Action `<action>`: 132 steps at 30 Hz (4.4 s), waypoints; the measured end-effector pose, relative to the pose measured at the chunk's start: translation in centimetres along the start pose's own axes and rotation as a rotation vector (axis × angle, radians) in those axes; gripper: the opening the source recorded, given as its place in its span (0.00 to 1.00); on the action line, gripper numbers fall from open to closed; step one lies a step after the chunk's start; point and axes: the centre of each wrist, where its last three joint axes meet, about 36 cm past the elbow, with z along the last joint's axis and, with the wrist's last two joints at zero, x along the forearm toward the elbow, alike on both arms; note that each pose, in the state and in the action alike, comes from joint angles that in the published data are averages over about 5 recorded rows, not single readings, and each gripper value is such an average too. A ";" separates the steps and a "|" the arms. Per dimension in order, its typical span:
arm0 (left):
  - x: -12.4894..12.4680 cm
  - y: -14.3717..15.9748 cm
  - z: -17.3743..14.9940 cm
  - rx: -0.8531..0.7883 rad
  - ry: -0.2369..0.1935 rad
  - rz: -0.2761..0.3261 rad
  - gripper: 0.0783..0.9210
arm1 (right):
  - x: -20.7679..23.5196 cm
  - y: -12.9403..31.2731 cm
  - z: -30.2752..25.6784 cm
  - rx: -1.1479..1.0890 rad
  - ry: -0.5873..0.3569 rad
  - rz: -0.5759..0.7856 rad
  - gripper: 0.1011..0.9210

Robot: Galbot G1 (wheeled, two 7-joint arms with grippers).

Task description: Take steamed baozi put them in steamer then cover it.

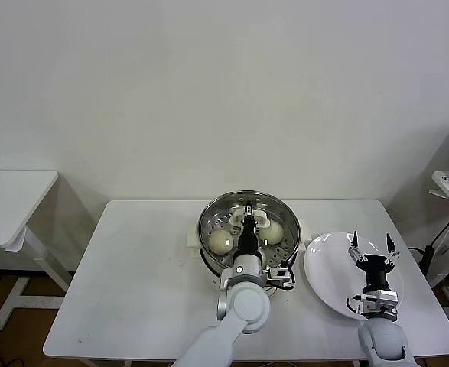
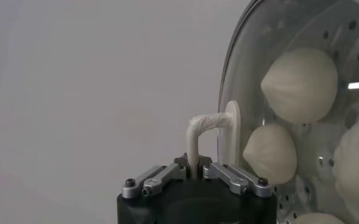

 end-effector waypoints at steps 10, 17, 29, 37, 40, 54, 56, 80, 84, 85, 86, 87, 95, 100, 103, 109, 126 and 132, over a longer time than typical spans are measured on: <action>0.5 0.6 0.4 0.011 -0.007 -0.008 0.56 | 0.0 0.1 0.0 0.000 -0.001 -0.002 0.88; 2.0 1.2 0.7 0.036 -0.032 -0.006 0.78 | -0.2 0.4 -0.2 0.000 -0.007 -0.004 0.88; 5.1 2.3 2.3 0.090 -0.072 0.014 0.88 | -1.0 0.8 -0.9 -0.010 -0.022 0.005 0.88; 7.3 4.5 5.2 0.168 -0.083 -0.004 0.88 | -0.8 0.7 -0.8 -0.009 -0.021 0.001 0.88; 7.9 5.4 7.0 0.213 -0.083 -0.012 0.88 | -0.6 0.5 -0.9 -0.010 -0.018 -0.010 0.88; 4.5 3.5 18.1 0.699 -0.127 -0.088 0.88 | 0.8 0.5 -2.1 -0.082 0.027 -0.096 0.88; 3.6 2.1 19.8 0.787 -0.149 -0.082 0.88 | 1.1 0.6 -2.2 -0.095 0.033 -0.106 0.88; 1.7 -7.4 28.6 1.255 -0.205 -0.146 0.88 | 3.9 0.4 -1.7 -0.166 0.071 -0.172 0.88; 1.9 -7.9 28.8 1.273 -0.202 -0.145 0.88 | 4.1 0.4 -1.6 -0.170 0.071 -0.174 0.88; 2.0 -8.0 28.8 1.277 -0.201 -0.145 0.88 | 4.1 0.3 -1.6 -0.170 0.071 -0.175 0.88; 2.1 -8.1 28.8 1.281 -0.200 -0.146 0.88 | 4.1 0.3 -1.5 -0.171 0.071 -0.175 0.88; 2.1 -8.2 28.9 1.285 -0.199 -0.145 0.88 | 4.2 0.3 -1.5 -0.172 0.071 -0.175 0.88; 2.7 -8.9 28.8 1.311 -0.194 -0.144 0.88 | 4.4 0.4 -1.5 -0.178 0.070 -0.176 0.88; 3.0 -9.2 28.7 1.320 -0.192 -0.142 0.88 | 4.5 0.4 -1.5 -0.180 0.072 -0.179 0.88; 3.3 -9.4 28.7 1.325 -0.189 -0.138 0.88 | 4.6 0.5 -1.4 -0.181 0.071 -0.182 0.88; 3.7 -9.7 28.6 1.330 -0.181 -0.129 0.88 | 4.5 0.5 -1.5 -0.184 0.068 -0.185 0.88; 4.6 -10.1 28.4 1.339 -0.178 -0.124 0.88 | 4.6 0.5 -1.4 -0.184 0.070 -0.188 0.88; 4.8 -10.1 28.3 1.342 -0.177 -0.122 0.88 | 4.6 0.5 -1.4 -0.184 0.070 -0.186 0.88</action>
